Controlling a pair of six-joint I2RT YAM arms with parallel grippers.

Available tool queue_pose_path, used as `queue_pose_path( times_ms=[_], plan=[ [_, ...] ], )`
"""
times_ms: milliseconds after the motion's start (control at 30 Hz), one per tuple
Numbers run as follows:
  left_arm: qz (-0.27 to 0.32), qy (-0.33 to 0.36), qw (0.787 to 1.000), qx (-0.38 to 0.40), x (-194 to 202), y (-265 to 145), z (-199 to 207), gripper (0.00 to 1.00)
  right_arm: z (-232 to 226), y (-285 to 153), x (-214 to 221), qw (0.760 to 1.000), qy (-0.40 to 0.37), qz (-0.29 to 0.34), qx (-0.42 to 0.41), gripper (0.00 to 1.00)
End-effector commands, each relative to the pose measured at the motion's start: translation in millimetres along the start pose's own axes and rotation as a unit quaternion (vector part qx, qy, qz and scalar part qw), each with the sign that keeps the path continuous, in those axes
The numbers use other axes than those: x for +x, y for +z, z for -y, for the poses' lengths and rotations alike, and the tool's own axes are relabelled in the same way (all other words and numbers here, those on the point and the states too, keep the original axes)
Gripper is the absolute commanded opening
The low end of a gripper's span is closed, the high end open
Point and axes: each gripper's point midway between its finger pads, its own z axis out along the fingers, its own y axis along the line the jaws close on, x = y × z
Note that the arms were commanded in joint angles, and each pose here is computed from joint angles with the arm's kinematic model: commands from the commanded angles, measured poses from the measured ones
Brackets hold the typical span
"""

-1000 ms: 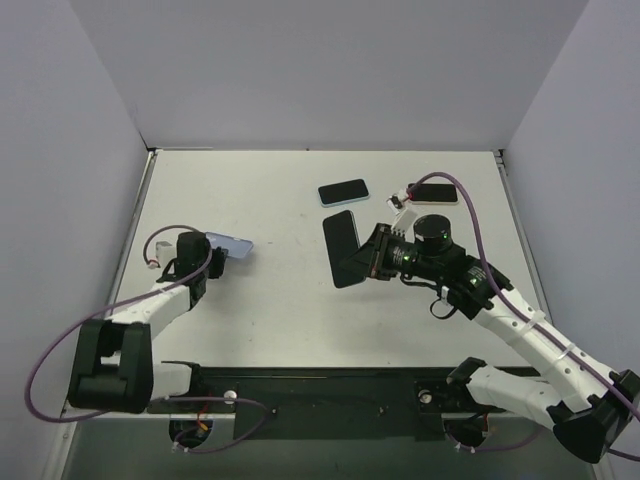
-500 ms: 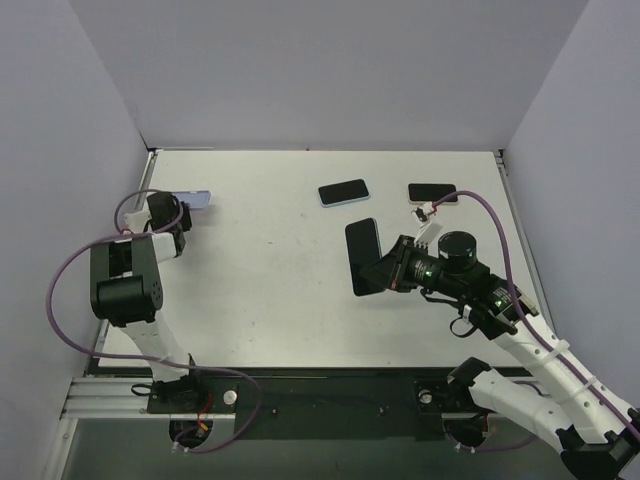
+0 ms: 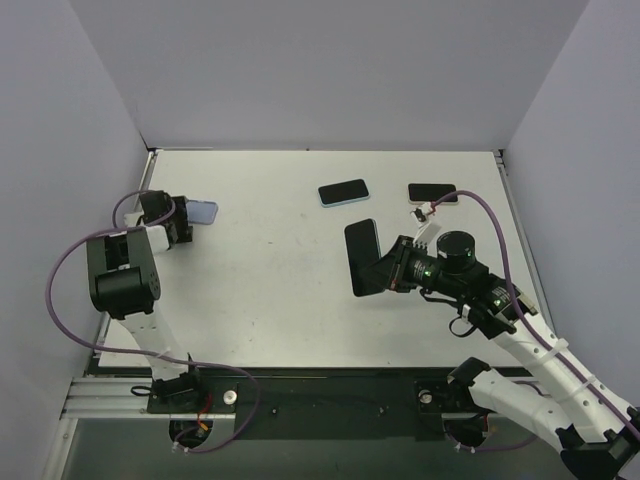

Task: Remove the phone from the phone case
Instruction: Place the phone case at the center of the board, then place the phone at the center of the board.

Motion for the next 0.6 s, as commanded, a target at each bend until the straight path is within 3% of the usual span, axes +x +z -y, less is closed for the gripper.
queue_pose_path(
  times_ms=[0,100,200,300,333,367,400,467,567],
  plan=[
    [-0.029,0.042,0.992,-0.118,1.0,-45.3,-32.2,0.88,-13.7,6.4,-14.7,0.999,-0.005,0.017,-0.028,0.0],
    [-0.043,0.044,0.99,-0.129,7.5,-68.5,-46.2,0.88,-16.9,12.2,-15.9,0.999,-0.004,0.009,-0.034,0.0],
    [-0.116,0.033,0.987,-0.107,38.4,-95.4,-53.1,0.89,-18.9,16.5,-18.2,0.999,-0.007,0.007,-0.037,0.0],
    [-0.201,0.103,0.974,-0.01,92.4,-120.6,-28.6,0.89,-16.5,20.6,-17.0,0.999,-0.012,0.0,-0.035,0.0],
    [-0.267,0.131,0.954,0.018,130.1,-139.1,-27.7,0.89,-14.6,23.4,-15.8,0.999,-0.013,-0.004,-0.032,0.0],
    [-0.297,0.162,0.938,0.077,148.3,-148.7,-11.2,0.89,-13.6,24.0,-15.9,0.999,-0.014,-0.005,-0.031,0.0],
    [-0.374,0.193,0.901,0.107,189.9,-175.9,-16.1,0.89,-12.7,25.4,-14.3,0.999,-0.015,-0.009,-0.03,0.0],
    [-0.452,0.242,0.839,0.182,236.1,-217.7,-17.5,0.89,-7.0,27.1,-12.0,1.0,-0.015,-0.015,-0.022,0.0],
    [-0.471,0.303,0.776,0.291,268.1,-275.4,-17.4,0.88,-2.1,26.7,-11.2,1.0,-0.019,-0.017,-0.015,0.0]
  ],
)
